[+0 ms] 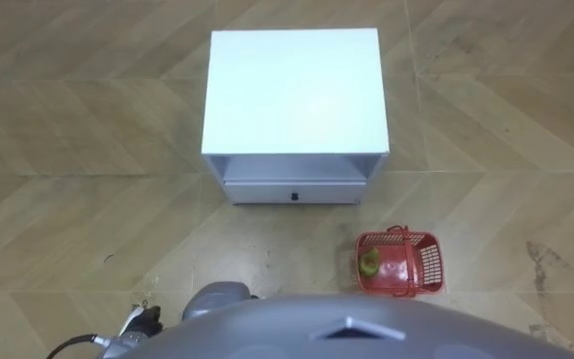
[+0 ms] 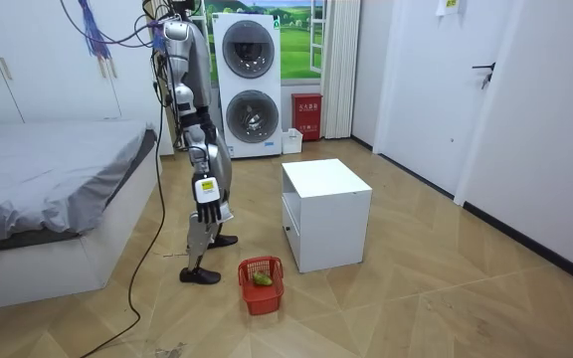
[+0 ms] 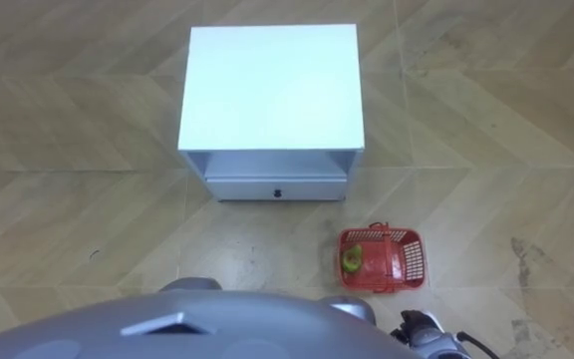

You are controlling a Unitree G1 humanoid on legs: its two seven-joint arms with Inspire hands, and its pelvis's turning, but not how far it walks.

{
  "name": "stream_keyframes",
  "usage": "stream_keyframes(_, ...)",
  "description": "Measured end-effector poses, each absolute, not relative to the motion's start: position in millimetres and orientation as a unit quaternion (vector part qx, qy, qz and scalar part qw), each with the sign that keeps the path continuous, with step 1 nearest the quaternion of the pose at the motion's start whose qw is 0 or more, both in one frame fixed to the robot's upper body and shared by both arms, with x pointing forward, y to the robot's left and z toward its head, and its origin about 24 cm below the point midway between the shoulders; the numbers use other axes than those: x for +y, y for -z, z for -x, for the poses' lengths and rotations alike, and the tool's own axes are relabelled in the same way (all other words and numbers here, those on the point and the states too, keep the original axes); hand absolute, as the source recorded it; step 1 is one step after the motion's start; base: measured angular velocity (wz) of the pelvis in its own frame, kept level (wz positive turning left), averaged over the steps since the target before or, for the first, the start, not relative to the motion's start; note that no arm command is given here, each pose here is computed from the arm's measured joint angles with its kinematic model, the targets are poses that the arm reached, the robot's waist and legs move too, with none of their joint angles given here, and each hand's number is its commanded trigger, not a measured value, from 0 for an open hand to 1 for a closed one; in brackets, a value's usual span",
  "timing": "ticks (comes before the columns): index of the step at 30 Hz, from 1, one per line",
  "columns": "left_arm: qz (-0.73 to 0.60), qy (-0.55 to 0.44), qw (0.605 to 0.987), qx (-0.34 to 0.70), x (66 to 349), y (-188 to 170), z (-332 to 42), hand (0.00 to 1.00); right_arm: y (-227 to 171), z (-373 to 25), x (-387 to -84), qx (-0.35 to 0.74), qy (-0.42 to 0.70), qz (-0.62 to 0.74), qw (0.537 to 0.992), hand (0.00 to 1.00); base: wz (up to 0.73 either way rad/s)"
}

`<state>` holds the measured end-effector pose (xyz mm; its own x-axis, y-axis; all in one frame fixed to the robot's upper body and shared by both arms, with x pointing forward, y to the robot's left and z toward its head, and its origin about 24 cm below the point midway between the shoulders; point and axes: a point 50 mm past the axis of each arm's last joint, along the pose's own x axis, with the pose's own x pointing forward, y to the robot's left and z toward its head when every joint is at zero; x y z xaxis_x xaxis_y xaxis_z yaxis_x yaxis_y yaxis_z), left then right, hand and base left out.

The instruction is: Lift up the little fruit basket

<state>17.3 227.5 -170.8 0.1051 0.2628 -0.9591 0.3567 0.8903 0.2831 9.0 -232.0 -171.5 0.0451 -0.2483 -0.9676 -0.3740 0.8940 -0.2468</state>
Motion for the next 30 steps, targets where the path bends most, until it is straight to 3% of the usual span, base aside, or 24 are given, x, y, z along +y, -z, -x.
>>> stream_keyframes(18, -0.237, 0.038, 0.719, 0.652, 226.5, 170.7, -31.5, 0.00, 165.1, -29.6, -249.3, 0.654, 0.015, 0.255, 0.712, 0.00, -0.01)
stream_keyframes(23, -0.223, -0.010, 0.745, 0.629, 238.9, 167.1, -43.1, 0.00, 142.7, -105.5, -254.4, 0.527, 0.131, 0.219, 0.811, 0.00, -0.33)
stream_keyframes(30, -0.204, -0.097, 0.751, 0.621, 274.0, 157.8, -43.4, 0.00, 105.8, -193.4, -243.7, 0.381, 0.217, 0.107, 0.892, 0.00, 0.09)
